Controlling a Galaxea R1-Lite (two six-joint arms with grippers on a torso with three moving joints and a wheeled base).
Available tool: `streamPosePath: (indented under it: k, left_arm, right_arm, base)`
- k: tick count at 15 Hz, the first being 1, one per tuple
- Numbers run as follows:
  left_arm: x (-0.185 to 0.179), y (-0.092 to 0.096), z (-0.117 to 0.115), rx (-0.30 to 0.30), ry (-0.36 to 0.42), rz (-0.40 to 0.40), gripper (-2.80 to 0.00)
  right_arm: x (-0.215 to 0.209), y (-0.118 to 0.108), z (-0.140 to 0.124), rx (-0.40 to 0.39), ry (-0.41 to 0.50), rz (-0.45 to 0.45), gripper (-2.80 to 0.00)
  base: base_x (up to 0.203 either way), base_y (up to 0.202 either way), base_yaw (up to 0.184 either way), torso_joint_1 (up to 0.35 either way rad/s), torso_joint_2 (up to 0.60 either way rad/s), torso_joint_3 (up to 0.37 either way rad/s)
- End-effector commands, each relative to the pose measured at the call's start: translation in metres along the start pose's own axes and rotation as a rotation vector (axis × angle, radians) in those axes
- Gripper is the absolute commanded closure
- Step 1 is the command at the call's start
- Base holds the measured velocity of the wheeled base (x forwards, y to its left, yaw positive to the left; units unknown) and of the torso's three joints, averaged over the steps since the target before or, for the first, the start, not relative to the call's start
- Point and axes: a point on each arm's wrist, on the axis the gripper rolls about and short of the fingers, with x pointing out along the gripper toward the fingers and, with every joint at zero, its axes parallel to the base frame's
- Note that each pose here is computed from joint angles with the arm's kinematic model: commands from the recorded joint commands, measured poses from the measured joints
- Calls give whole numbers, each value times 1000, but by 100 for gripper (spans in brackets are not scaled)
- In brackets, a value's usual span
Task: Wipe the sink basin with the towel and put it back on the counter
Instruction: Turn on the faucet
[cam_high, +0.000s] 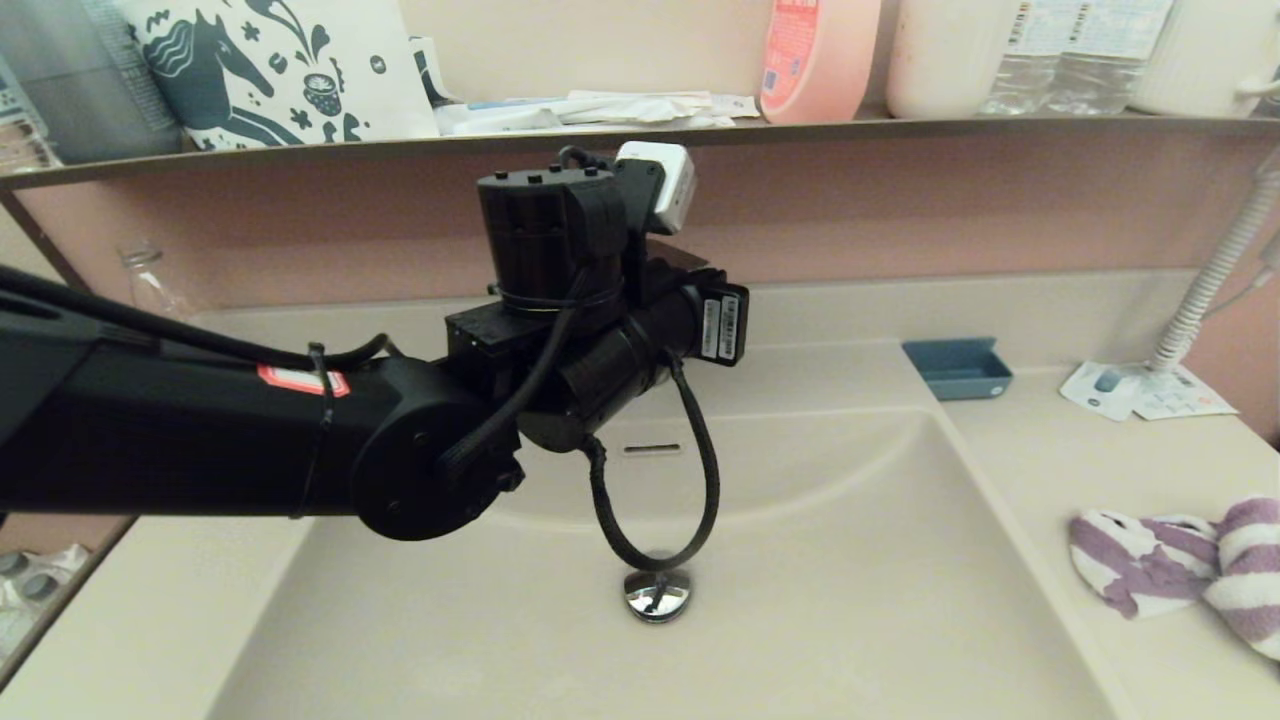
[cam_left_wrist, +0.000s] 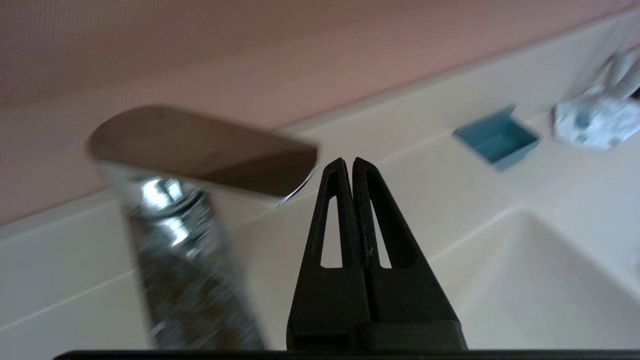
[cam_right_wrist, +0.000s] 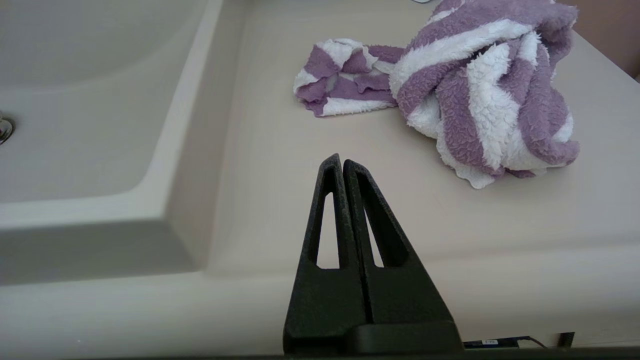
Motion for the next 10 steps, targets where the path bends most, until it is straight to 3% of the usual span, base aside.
streamPosePath:
  k: [1, 5, 10]
  left_arm:
    - [9, -1, 0, -24, -30, 10, 0]
    - [9, 0, 14, -38, -82, 30, 0]
    - [-12, -10, 11, -32, -52, -3, 0]
  right_arm:
    - [0, 0, 0, 0, 2, 0, 0]
    - [0, 0, 0, 0, -1, 0, 0]
    - [0, 0, 0, 0, 1, 0, 0]
  base:
    - [0, 0, 0, 0, 0, 0]
    - [0, 0, 0, 0, 0, 0]
    - [0, 0, 0, 0, 0, 0]
